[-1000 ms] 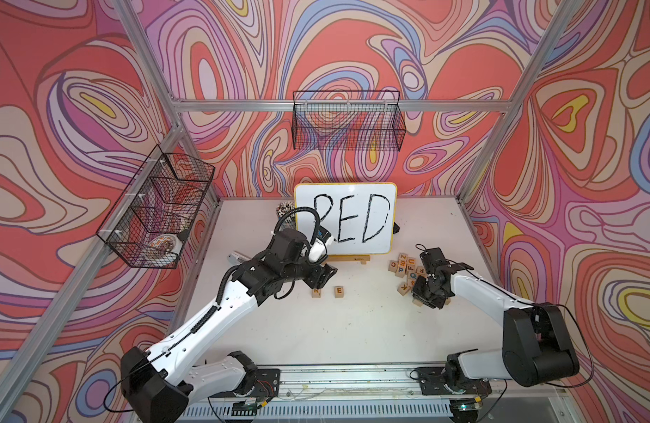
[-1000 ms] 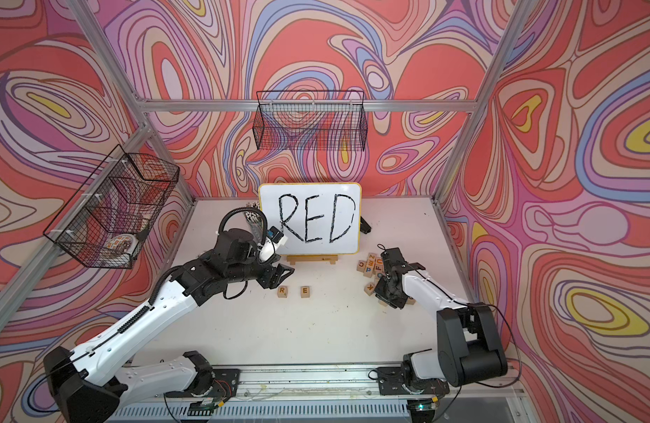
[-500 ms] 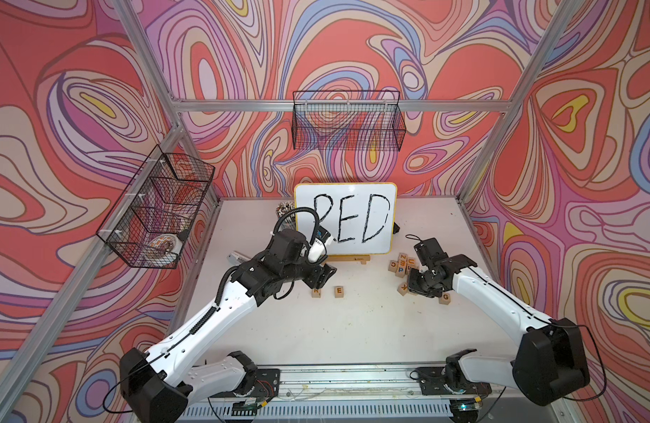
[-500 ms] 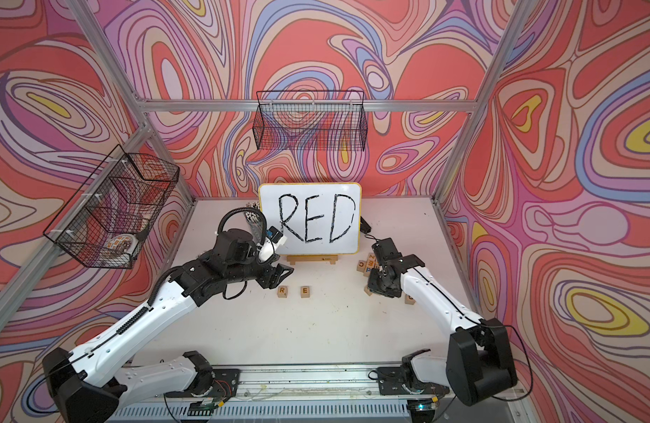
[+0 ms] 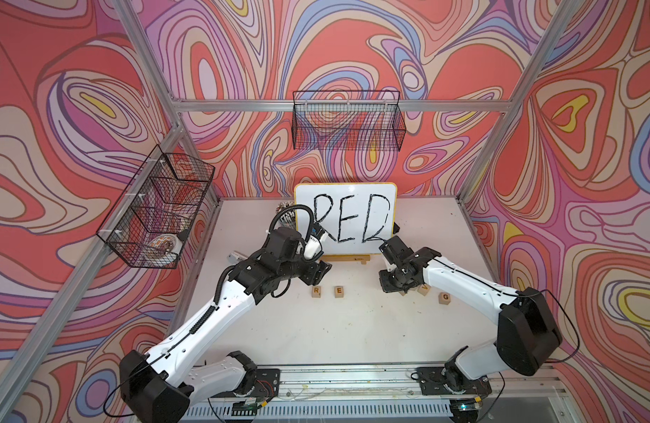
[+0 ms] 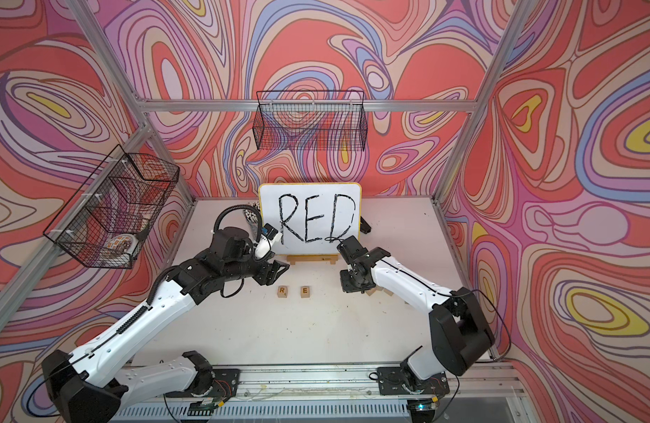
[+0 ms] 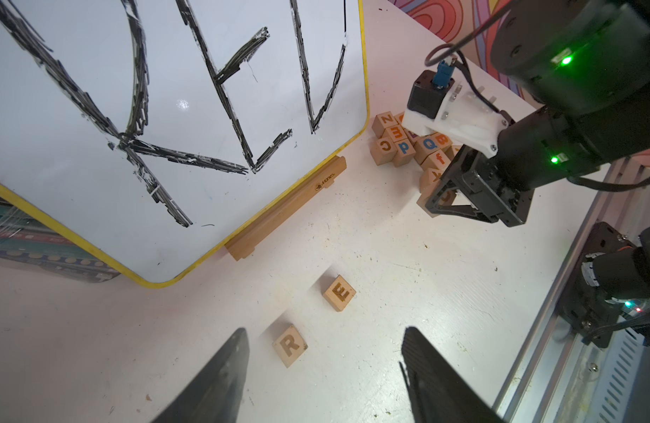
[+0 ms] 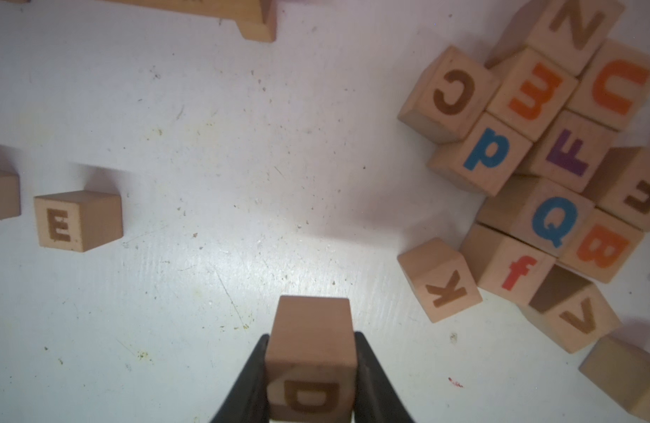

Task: Assemble the uppercase word "red" with letter blocks
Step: Place the letter block at the center of the board.

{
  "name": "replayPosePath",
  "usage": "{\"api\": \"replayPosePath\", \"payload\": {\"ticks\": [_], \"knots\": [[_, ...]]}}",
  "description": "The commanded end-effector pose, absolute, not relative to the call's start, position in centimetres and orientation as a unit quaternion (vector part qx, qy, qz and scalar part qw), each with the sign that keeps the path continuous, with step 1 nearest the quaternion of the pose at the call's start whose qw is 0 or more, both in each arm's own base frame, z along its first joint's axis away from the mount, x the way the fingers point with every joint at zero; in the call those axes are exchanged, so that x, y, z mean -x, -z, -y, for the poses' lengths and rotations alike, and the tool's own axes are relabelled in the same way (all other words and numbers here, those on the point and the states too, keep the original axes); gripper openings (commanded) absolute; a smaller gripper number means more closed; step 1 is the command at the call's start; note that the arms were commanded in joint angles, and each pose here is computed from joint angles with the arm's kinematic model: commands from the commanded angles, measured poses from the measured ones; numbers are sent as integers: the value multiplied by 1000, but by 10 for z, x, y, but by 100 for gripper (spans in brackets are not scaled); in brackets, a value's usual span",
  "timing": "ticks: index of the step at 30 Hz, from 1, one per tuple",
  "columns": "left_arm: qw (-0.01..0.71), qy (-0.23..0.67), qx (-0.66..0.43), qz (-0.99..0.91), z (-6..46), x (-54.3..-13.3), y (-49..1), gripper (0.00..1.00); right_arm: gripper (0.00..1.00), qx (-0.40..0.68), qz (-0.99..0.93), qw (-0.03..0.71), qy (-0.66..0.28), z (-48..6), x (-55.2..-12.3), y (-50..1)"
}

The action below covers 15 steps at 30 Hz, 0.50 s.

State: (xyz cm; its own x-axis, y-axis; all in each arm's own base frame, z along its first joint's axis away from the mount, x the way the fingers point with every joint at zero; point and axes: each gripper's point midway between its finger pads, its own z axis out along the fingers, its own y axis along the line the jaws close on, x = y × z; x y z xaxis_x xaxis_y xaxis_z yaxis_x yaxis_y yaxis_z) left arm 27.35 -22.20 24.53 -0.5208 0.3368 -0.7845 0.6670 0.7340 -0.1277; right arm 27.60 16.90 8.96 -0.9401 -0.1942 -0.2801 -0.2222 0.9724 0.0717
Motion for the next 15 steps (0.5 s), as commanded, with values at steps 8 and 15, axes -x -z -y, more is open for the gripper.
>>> {"api": "replayPosePath", "payload": {"ticks": [8, 15], "knots": [[404, 214, -287, -842, 215, -277, -252, 69, 13, 234, -960, 145, -50, -205, -287, -86], [403, 215, -287, -842, 215, -277, -252, 69, 15, 269, -953, 138, -39, -213, -285, -74]]}}
